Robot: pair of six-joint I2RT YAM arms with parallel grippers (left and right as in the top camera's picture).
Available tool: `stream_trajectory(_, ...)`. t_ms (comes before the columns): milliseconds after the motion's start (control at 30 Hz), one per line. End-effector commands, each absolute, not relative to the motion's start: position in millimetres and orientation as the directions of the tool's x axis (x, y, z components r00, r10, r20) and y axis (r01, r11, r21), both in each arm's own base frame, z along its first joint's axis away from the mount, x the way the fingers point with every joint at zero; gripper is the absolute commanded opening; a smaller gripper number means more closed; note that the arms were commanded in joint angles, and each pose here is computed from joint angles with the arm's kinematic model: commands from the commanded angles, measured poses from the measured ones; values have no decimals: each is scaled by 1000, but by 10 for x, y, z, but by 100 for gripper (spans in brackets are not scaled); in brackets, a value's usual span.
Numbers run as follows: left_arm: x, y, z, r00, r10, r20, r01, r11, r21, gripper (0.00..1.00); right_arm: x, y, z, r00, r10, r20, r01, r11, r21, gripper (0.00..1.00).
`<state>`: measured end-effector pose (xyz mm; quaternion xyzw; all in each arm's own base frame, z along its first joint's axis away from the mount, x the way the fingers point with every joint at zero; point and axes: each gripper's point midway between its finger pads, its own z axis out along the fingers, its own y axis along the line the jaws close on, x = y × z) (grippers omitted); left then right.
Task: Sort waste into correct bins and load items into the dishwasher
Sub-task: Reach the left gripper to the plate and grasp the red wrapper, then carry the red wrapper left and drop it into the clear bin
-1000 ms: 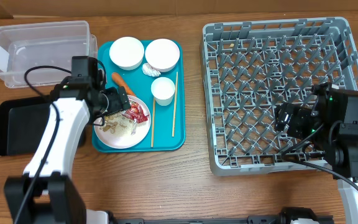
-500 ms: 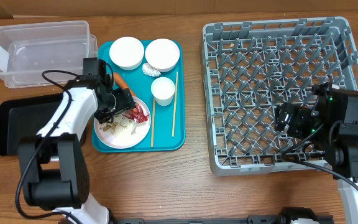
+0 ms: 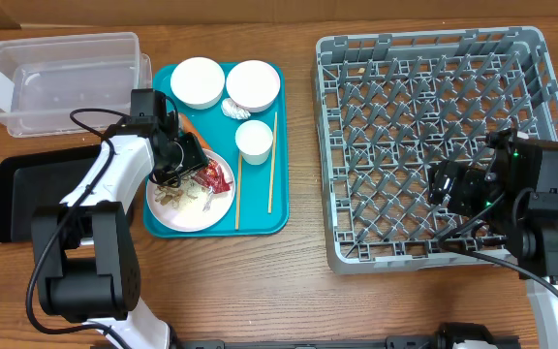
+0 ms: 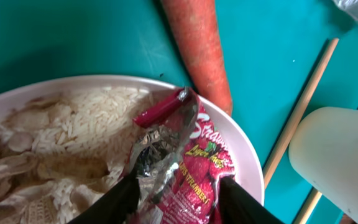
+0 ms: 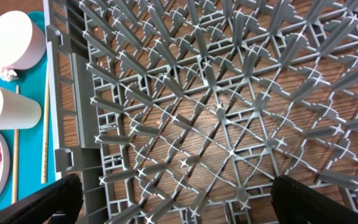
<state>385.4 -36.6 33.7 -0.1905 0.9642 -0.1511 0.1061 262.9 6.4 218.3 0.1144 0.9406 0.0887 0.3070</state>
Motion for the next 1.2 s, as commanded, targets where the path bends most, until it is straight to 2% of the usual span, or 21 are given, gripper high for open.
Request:
stream_trajectory(0,3931,-418,373,-906,-393,-159,-320,880,-352,42,2653,38,2292,-766,264,-586,157,961,229,100)
stream_trajectory(200,3947,-415,379,-904,-393,-165,-318,880,-354,8,2653,38,2292,-766,264,-586,157,961,229,100)
stream_trajectory(300,3975,-414,396,-907,-381,-180,-302,885,-354,5,2653,38,2292,-766,264,-586,157,961,229,100)
stream_trajectory(533,4142,-388,723,-916,-320,-241,-229,912,-341,4,2651,38,2291,-767,264,-585,157,961,229,100)
stream_trajectory(733,4407,-131,1395,-878,-308,-367,-218,939,-266,4,2638,39,2281,-771,265,-580,158,961,228,100)
stream_trajectory(933,4707,411,2051,-764,-359,-536,-306,933,-189,4,2620,40,2267,-776,265,-573,160,961,227,100)
stream_trajectory(1167,4917,1168,2353,-591,-424,-686,-454,878,-151,4,2593,42,2246,-784,266,-561,164,960,226,100)
